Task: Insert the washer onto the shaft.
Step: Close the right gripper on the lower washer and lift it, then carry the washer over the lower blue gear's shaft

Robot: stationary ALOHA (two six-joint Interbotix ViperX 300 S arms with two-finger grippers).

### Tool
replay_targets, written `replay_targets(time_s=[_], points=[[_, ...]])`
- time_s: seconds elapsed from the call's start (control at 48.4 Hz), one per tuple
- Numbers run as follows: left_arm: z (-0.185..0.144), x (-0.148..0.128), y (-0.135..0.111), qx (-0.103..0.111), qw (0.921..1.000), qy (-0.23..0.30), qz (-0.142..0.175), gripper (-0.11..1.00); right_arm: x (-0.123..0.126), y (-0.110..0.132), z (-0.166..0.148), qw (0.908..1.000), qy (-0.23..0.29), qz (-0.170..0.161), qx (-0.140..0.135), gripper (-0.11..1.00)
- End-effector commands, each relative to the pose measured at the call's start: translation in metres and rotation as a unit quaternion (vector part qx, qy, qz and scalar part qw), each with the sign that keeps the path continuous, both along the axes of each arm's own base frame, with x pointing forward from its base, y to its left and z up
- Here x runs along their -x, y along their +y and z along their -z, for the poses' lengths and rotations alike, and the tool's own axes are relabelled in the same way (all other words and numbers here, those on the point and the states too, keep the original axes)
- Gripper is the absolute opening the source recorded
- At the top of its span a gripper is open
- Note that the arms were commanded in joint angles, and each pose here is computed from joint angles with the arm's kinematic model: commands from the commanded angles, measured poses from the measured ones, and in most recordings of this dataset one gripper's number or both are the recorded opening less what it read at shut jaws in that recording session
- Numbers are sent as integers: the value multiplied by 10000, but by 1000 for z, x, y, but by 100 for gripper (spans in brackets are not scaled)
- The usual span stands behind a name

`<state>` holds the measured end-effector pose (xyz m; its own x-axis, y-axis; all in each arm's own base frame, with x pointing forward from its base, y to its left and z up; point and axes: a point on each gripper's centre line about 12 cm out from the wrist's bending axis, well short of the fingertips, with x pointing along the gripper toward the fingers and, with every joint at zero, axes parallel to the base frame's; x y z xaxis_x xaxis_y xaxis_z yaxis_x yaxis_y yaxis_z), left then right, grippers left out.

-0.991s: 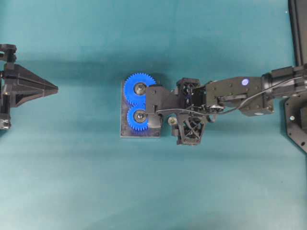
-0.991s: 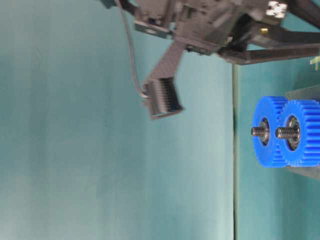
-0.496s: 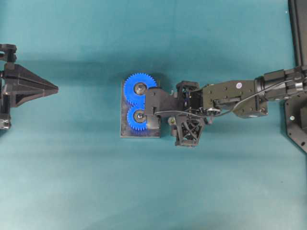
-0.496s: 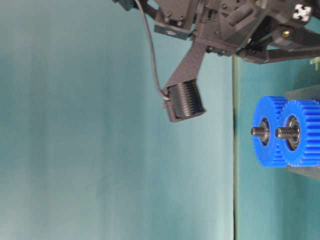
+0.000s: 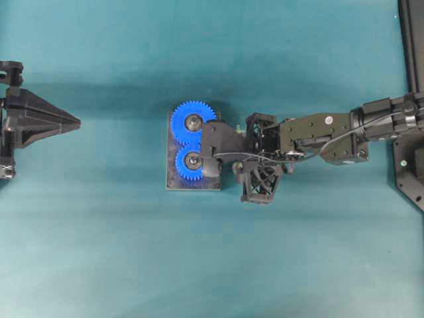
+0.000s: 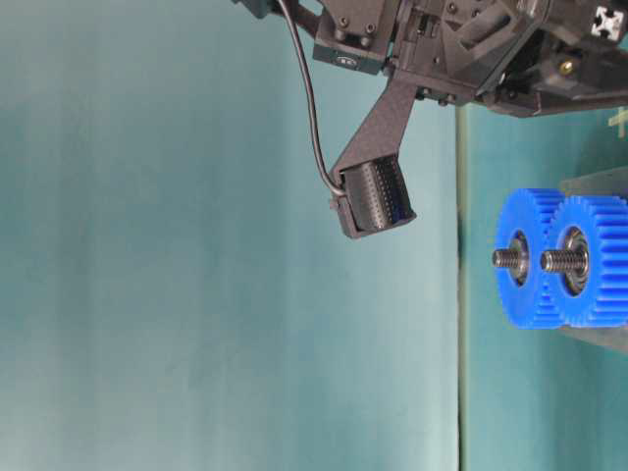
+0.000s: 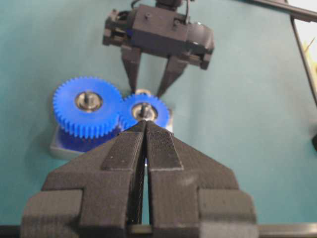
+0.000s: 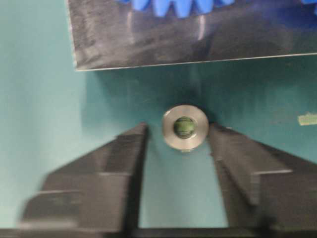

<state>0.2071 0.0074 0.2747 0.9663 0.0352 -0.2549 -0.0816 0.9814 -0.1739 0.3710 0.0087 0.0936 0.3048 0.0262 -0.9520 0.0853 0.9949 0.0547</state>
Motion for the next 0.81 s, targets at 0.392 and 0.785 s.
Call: replay_targets(time_s=[0.392,0.785], points=[[-9,-3,0,-19,9999,-114,-5,0,-2,1,-33,9993,-293,200,-91,32],[-8,-3,0,-18,10000,-91,-5,0,-23,-2,-111,9982,-597,57,81,32]])
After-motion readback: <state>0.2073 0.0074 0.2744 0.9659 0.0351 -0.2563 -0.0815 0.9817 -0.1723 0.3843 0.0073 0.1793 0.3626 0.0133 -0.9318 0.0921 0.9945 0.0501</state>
